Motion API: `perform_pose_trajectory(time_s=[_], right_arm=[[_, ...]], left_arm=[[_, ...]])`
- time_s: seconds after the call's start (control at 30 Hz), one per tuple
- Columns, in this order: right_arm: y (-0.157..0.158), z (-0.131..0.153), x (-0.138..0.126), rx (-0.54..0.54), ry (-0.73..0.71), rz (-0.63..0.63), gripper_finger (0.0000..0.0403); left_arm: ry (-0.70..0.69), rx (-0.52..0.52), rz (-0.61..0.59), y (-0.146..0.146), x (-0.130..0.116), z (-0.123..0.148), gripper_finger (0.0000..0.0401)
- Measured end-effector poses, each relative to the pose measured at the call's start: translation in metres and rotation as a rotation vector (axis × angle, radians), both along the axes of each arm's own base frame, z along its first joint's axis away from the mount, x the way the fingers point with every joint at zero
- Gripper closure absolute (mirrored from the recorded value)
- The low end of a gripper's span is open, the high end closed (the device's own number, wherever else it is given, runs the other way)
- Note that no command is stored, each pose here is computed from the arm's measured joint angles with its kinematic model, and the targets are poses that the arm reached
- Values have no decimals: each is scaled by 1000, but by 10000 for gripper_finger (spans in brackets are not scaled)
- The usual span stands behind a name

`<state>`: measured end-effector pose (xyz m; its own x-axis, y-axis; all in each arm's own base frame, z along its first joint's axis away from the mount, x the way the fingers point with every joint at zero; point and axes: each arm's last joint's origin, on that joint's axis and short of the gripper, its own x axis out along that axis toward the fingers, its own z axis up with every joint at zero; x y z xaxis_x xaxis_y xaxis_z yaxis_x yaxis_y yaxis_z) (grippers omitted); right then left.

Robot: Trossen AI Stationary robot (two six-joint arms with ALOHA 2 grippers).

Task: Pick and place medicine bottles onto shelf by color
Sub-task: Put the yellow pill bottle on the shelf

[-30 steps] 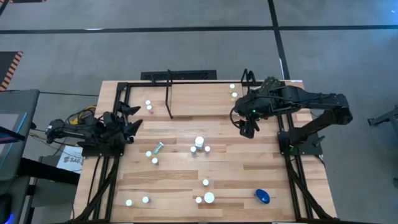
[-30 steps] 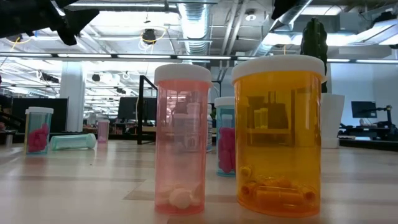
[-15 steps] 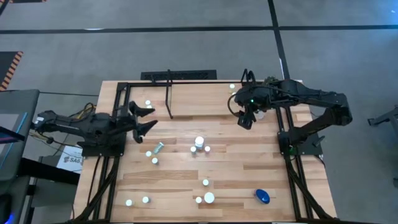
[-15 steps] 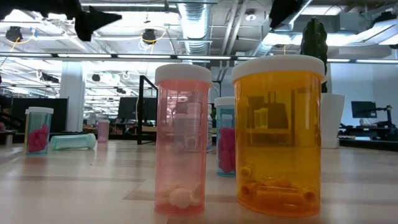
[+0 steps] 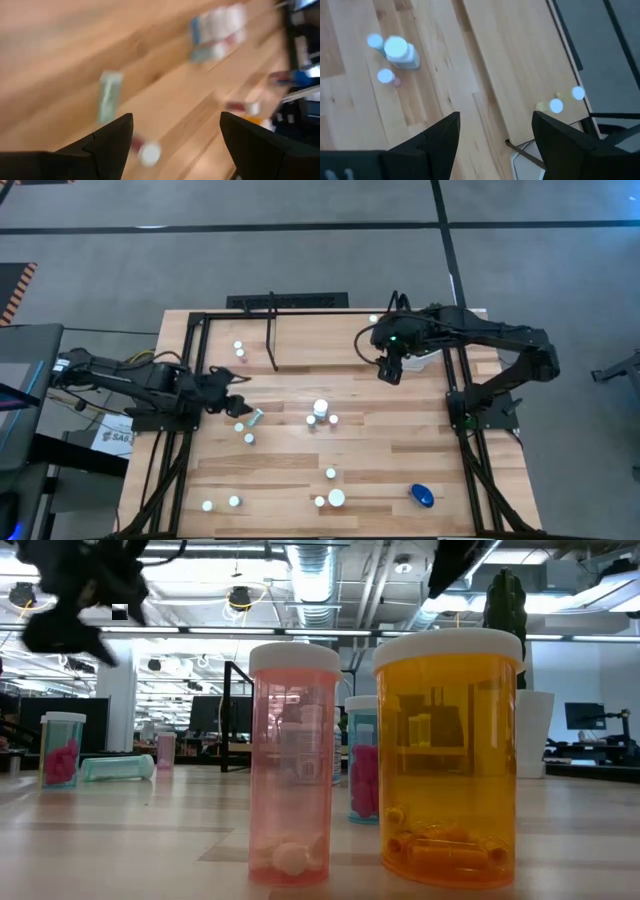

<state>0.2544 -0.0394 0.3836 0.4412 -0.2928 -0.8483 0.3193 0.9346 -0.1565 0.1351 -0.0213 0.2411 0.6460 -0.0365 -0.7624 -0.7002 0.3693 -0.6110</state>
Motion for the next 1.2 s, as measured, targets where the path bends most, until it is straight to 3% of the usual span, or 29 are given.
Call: perform_pose_trajectory(time_s=[0.13, 0.3, 0.57, 1.0, 1.2], right_arm=[[-1, -10, 7, 16, 69, -12, 133], [-1, -21, 11, 26, 154, -10, 133], [-4, -21, 11, 27, 153, -23, 133], [-14, -19, 8, 29, 143, -62, 133], [-17, -19, 7, 27, 144, -70, 133]], left_arm=[[169, -72, 43, -4, -1, -12, 113], [306, -49, 51, -7, 4, -25, 113], [462, -48, -4, -14, 22, -47, 113], [514, -28, -27, -16, 29, -56, 115], [494, -47, -36, -16, 31, -55, 169]])
